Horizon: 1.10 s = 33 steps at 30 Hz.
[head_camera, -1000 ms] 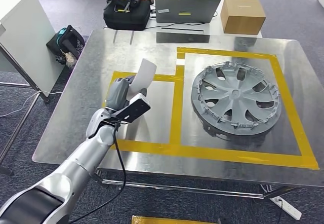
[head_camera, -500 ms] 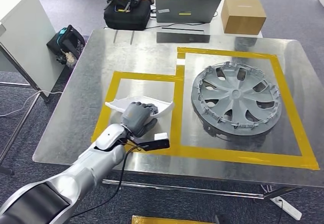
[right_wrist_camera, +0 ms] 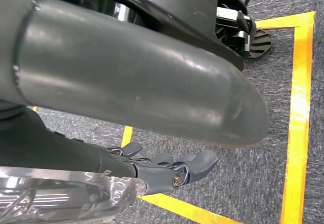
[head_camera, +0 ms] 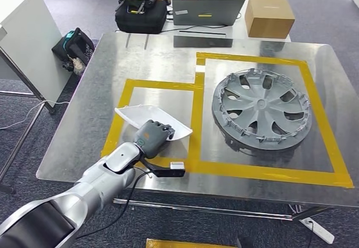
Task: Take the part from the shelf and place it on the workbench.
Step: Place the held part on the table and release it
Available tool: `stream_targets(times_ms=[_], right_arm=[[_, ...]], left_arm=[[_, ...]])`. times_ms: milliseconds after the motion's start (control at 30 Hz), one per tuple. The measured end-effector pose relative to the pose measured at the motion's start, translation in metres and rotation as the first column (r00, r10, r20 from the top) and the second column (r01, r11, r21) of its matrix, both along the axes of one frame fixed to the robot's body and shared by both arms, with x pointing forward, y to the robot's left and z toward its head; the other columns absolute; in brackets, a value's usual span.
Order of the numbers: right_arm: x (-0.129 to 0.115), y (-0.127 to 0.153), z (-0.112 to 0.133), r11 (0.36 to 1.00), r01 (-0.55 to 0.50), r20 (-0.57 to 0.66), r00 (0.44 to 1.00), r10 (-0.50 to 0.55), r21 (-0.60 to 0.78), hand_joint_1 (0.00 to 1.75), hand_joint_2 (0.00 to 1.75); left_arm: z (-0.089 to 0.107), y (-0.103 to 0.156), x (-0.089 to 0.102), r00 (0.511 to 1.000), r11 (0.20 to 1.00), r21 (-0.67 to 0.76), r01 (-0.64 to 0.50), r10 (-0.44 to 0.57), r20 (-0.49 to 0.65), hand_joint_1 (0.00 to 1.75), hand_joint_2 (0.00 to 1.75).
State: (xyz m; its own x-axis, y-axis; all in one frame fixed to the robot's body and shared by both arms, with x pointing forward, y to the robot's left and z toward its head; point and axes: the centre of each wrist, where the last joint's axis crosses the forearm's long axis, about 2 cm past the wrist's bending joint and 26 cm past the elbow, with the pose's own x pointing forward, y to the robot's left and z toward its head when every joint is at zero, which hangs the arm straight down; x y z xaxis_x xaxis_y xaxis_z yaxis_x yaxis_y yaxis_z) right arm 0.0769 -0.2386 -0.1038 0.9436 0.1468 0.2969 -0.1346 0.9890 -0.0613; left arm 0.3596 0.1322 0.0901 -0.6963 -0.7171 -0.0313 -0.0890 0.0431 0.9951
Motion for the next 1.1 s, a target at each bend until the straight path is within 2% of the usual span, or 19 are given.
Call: stream_targets(times_ms=[133, 267, 800, 933, 1100], right_arm=[[0.0, 0.0, 0.0, 1.0, -0.002, -0.002, 1.0, 0.002, -0.002, 0.0, 0.0], [0.0, 0.0, 0.0, 1.0, -0.005, -0.002, 1.0, 0.005, -0.004, 0.0, 0.0], [-0.001, 0.0, 0.0, 1.0, 0.002, -0.003, 1.0, -0.002, -0.004, 0.0, 0.0], [-0.001, 0.0, 0.0, 1.0, 0.003, -0.003, 1.0, -0.003, -0.003, 0.0, 0.0], [-0.002, 0.0, 0.0, 1.0, 0.016, 0.0, 1.0, -0.016, -0.002, 0.0, 0.0]], left_arm=[[0.0, 0.003, 0.0, 0.999, 0.999, -0.039, -0.014, 0.016, 0.041, 1.75, 1.75], [-0.001, 0.006, 0.001, 0.999, 0.998, -0.052, -0.024, 0.026, 0.04, 0.0, 1.75], [-0.001, 0.01, 0.002, 0.998, 0.997, -0.071, -0.033, 0.036, 0.042, 0.0, 1.75], [-0.001, 0.011, 0.002, 0.998, 0.997, -0.074, -0.035, 0.038, 0.042, 0.0, 0.0], [-0.004, 0.011, -0.001, 1.0, 0.989, -0.15, -0.004, 0.006, 0.011, 0.0, 0.0]])
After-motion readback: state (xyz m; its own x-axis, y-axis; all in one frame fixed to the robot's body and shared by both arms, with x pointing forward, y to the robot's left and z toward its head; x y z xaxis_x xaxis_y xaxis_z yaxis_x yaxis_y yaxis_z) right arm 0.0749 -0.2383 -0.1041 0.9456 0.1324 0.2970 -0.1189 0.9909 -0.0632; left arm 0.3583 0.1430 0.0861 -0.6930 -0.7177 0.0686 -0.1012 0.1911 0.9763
